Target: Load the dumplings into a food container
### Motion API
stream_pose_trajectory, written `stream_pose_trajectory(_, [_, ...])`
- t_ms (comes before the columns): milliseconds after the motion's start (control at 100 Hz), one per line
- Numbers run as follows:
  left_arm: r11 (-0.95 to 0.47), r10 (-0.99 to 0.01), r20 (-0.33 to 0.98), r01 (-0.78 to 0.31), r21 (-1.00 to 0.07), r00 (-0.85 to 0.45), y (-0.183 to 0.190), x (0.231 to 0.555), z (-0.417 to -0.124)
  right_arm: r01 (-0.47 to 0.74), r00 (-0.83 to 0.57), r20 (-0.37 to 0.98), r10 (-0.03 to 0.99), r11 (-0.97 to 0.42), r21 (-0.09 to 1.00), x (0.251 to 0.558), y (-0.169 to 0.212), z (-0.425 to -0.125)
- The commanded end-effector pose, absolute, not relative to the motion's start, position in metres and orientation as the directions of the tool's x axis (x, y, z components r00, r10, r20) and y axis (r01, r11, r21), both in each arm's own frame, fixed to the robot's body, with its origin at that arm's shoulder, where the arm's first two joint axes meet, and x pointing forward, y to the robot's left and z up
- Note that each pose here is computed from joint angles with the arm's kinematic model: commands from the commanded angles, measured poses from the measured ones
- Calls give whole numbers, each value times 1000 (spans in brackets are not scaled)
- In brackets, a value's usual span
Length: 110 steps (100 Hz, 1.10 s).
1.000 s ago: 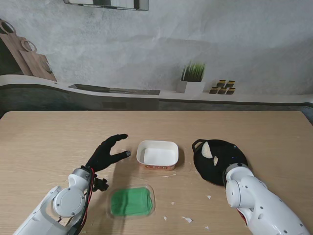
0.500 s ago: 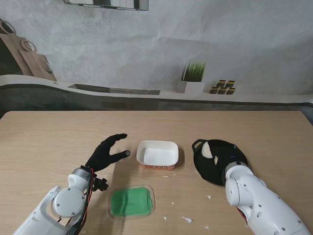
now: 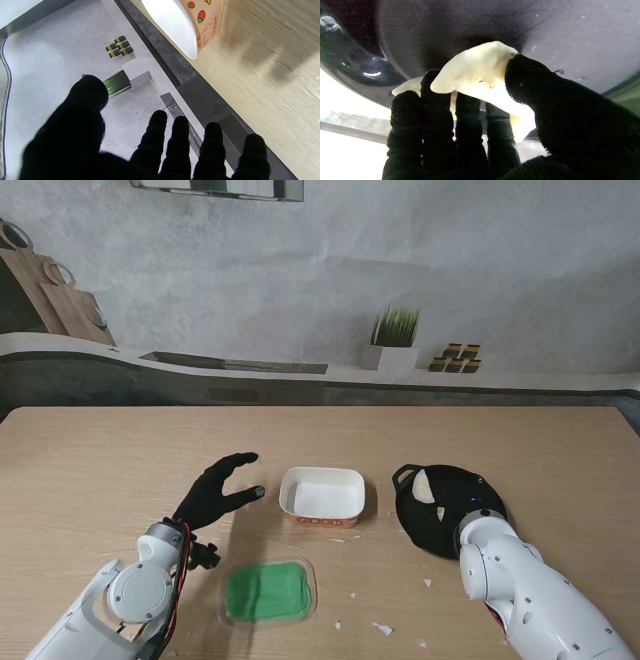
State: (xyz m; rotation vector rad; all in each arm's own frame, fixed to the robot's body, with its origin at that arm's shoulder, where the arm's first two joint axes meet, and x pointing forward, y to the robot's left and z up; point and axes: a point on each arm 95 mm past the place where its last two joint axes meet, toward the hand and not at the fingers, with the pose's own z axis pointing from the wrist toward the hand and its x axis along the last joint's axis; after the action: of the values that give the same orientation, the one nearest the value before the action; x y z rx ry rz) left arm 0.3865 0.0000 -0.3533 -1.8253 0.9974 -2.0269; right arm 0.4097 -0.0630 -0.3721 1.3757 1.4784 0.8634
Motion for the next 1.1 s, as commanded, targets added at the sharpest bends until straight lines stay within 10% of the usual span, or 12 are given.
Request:
stream_pose_trajectory(0, [-738, -587, 786, -272, -618, -195, -2, 385, -353, 392, 37, -161, 986, 134, 910, 403, -62, -384])
stream_pose_trajectory(1090, [-738, -588, 784, -265, -621, -199, 0, 386, -353, 205, -10, -46, 999, 47, 978, 404, -69, -334])
